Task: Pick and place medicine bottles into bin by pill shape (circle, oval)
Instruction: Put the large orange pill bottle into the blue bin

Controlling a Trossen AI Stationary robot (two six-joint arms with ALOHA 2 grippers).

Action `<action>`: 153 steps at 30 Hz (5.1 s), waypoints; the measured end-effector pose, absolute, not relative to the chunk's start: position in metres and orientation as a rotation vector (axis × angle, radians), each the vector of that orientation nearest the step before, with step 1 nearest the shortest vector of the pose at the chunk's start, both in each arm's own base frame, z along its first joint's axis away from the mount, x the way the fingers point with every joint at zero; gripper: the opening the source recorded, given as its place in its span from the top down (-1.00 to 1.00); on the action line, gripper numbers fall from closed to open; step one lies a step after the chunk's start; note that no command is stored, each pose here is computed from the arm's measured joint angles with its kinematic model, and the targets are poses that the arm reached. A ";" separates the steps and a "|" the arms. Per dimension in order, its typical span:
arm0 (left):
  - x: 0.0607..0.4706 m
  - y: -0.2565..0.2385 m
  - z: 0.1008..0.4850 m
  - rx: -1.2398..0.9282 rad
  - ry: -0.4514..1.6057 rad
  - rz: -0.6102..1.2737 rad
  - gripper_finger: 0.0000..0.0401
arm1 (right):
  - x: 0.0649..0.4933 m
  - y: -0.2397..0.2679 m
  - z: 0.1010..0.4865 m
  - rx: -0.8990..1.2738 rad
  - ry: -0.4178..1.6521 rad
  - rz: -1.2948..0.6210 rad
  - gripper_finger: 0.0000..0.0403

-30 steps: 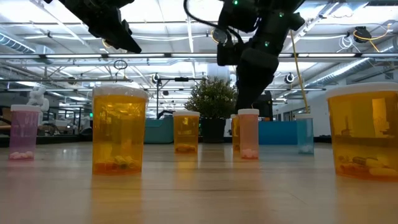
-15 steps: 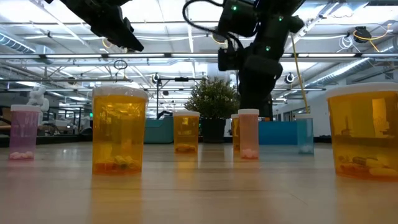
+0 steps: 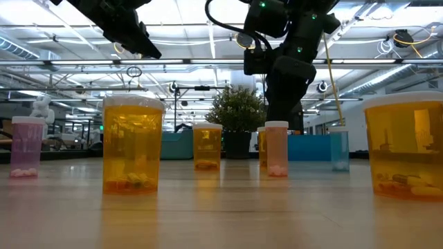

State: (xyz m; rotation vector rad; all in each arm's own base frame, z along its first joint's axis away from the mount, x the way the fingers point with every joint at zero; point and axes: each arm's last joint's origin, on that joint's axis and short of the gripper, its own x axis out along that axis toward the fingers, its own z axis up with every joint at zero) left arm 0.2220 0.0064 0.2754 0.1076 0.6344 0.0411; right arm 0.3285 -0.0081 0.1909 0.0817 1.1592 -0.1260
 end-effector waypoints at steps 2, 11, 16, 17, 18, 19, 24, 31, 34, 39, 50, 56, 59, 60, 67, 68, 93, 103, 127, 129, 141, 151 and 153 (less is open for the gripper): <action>0.222 0.007 0.275 0.106 0.634 0.042 0.76 | 0.328 -0.008 0.191 0.082 1.159 -0.126 -0.07; 0.222 0.006 0.275 0.106 0.634 0.042 0.76 | 0.329 -0.008 0.191 0.064 1.151 -0.122 -0.22; 0.222 0.006 0.275 0.106 0.635 0.042 0.76 | 0.329 -0.011 0.191 0.067 1.151 -0.126 -0.17; 0.222 0.006 0.275 0.107 0.635 0.041 0.76 | 0.329 -0.012 0.191 0.069 1.153 -0.129 -0.14; 0.222 0.006 0.275 0.106 0.635 0.042 0.76 | 0.329 -0.012 0.191 0.070 1.154 -0.129 -0.13; 0.222 0.006 0.275 0.106 0.635 0.042 0.76 | 0.329 -0.012 0.190 0.070 1.154 -0.129 -0.11; 0.222 0.006 0.275 0.107 0.635 0.042 0.76 | 0.327 -0.013 0.188 0.067 1.159 -0.128 -0.09; 0.222 0.007 0.275 0.107 0.635 0.042 0.76 | 0.327 -0.017 0.188 0.076 1.157 -0.136 -0.05; 0.222 0.006 0.275 0.107 0.635 0.041 0.76 | 0.327 -0.017 0.187 0.075 1.158 -0.136 -0.04; 0.222 0.006 0.275 0.107 0.635 0.042 0.76 | 0.325 -0.022 0.189 0.079 1.160 -0.122 -0.04; 0.222 0.007 0.275 0.107 0.636 0.042 0.76 | 0.324 -0.061 0.219 0.114 1.190 -0.158 -0.03; 0.222 0.007 0.275 0.107 0.636 0.042 0.76 | 0.322 -0.090 0.240 0.104 1.191 -0.194 -0.03; 0.222 0.007 0.275 0.107 0.636 0.042 0.76 | 0.316 -0.106 0.244 0.108 1.203 -0.219 -0.03; 0.222 0.007 0.275 0.107 0.636 0.042 0.76 | 0.313 -0.111 0.246 0.111 1.203 -0.230 -0.03; 0.222 0.008 0.275 0.115 0.635 0.044 0.76 | 0.288 -0.142 0.260 0.134 1.199 -0.302 -0.03; 0.222 0.008 0.275 0.114 0.635 0.046 0.76 | 0.283 -0.145 0.264 0.136 1.191 -0.315 -0.03; 0.223 0.009 0.276 0.107 0.624 0.054 0.76 | 0.203 -0.240 0.295 0.183 1.016 -0.702 -0.03; 0.224 0.009 0.279 0.124 0.591 0.050 0.76 | 0.222 -0.257 0.267 0.224 1.007 -0.636 -0.03; 0.224 0.009 0.279 0.130 0.591 0.049 0.76 | 0.244 -0.283 0.203 0.275 1.113 -0.600 -0.04; 0.224 0.009 0.279 0.130 0.591 0.049 0.76 | 0.244 -0.284 0.204 0.271 1.101 -0.605 -0.04; 0.224 0.009 0.279 0.128 0.592 0.049 0.76 | 0.244 -0.283 0.204 0.276 1.103 -0.607 -0.11; 0.224 0.009 0.279 0.124 0.592 0.050 0.76 | 0.245 -0.284 0.205 0.269 1.090 -0.611 -0.28; 0.224 0.009 0.279 0.125 0.592 0.050 0.76 | 0.245 -0.285 0.206 0.262 1.077 -0.615 -0.28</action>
